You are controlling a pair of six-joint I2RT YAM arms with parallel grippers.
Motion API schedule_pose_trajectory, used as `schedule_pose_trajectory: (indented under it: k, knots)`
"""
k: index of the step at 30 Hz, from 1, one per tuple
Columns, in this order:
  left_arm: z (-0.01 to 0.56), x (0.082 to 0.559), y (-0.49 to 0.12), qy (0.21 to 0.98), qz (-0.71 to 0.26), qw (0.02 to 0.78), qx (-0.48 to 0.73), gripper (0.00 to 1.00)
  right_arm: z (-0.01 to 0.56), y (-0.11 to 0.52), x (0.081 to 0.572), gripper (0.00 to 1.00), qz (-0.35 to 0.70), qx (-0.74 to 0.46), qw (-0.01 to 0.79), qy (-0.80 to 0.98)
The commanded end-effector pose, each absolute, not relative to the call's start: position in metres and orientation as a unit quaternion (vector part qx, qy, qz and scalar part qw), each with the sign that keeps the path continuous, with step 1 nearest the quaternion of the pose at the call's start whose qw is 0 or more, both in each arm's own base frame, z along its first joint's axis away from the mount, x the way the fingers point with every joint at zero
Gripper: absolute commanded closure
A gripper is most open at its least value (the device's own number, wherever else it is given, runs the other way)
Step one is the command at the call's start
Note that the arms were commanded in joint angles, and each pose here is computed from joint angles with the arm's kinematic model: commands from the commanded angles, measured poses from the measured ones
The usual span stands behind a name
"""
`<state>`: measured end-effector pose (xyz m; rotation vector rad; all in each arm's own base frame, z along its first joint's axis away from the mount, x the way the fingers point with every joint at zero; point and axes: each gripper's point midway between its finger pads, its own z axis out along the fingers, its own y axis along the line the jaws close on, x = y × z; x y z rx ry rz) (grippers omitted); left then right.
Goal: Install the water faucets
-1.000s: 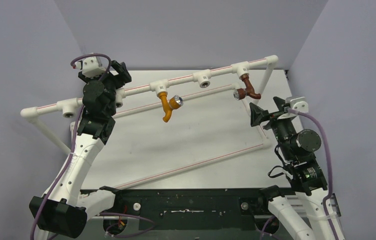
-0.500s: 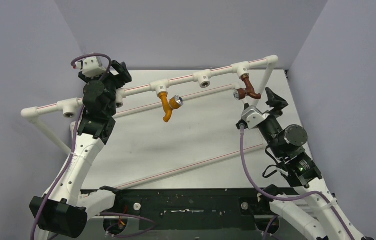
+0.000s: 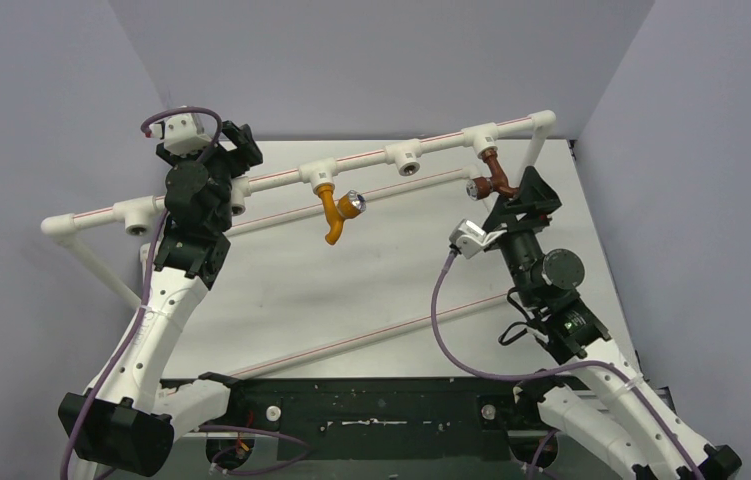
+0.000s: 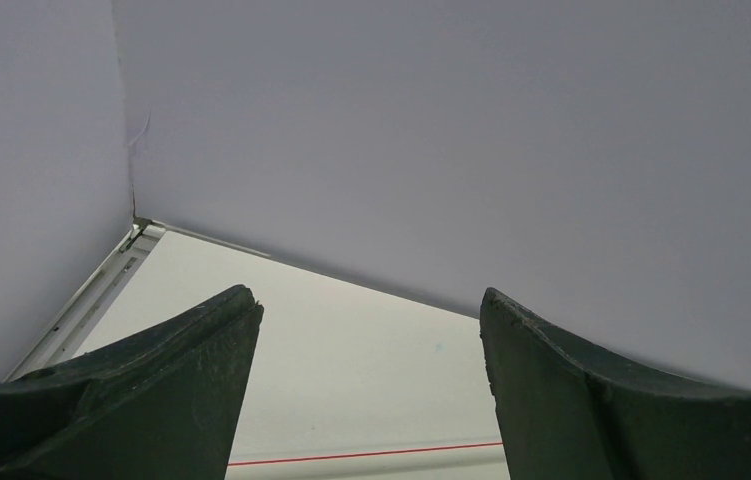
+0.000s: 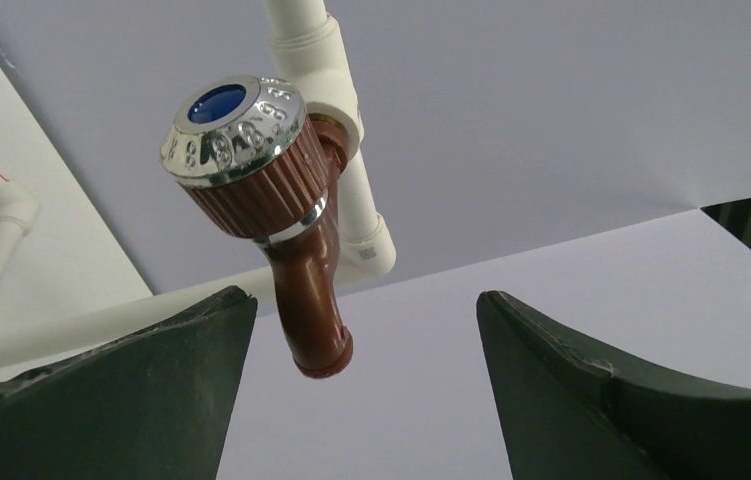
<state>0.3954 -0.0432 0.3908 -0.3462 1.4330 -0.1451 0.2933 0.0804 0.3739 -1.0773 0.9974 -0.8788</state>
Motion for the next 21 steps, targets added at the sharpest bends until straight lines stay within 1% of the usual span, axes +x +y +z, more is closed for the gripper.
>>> schedule_pose_trajectory:
  k: [1,7,9,10,12,15,17,18,21]
  knots:
    - [0.271,0.387,-0.054,0.787,-0.025,0.605,-0.12,0.22,0.412,0.078,0.295,0.17,-0.44,-0.439,0.674,0.399]
    - [0.272,0.387,-0.055,0.786,-0.026,0.605,-0.12,0.22,0.408,0.085,0.308,0.24,-0.432,-0.435,0.675,0.411]
    - [0.272,0.387,-0.055,0.787,-0.026,0.605,-0.12,0.22,0.41,0.084,0.312,0.3,-0.43,-0.425,0.679,0.417]
    - [0.271,0.388,-0.055,0.787,-0.026,0.604,-0.12,0.22,0.411,0.085,0.313,0.35,-0.428,-0.421,0.681,0.42]
    - [0.271,0.387,-0.055,0.787,-0.026,0.604,-0.119,0.22,0.414,0.083,0.316,0.48,-0.422,-0.404,0.688,0.43]
    - [0.271,0.387,-0.055,0.787,-0.027,0.605,-0.119,0.22,0.418,0.08,0.318,0.77,-0.402,-0.376,0.705,0.447]
    - [0.272,0.387,-0.055,0.787,-0.027,0.605,-0.12,0.22,0.419,0.082,0.319,0.96,-0.368,-0.351,0.728,0.459]
    - [0.272,0.387,-0.055,0.786,-0.028,0.606,-0.12,0.22,0.419,0.081,0.318,1.0,-0.357,-0.34,0.736,0.464]
    - [0.272,0.387,-0.055,0.786,-0.028,0.605,-0.12,0.22,0.419,0.081,0.317,1.0,-0.306,-0.29,0.769,0.482]
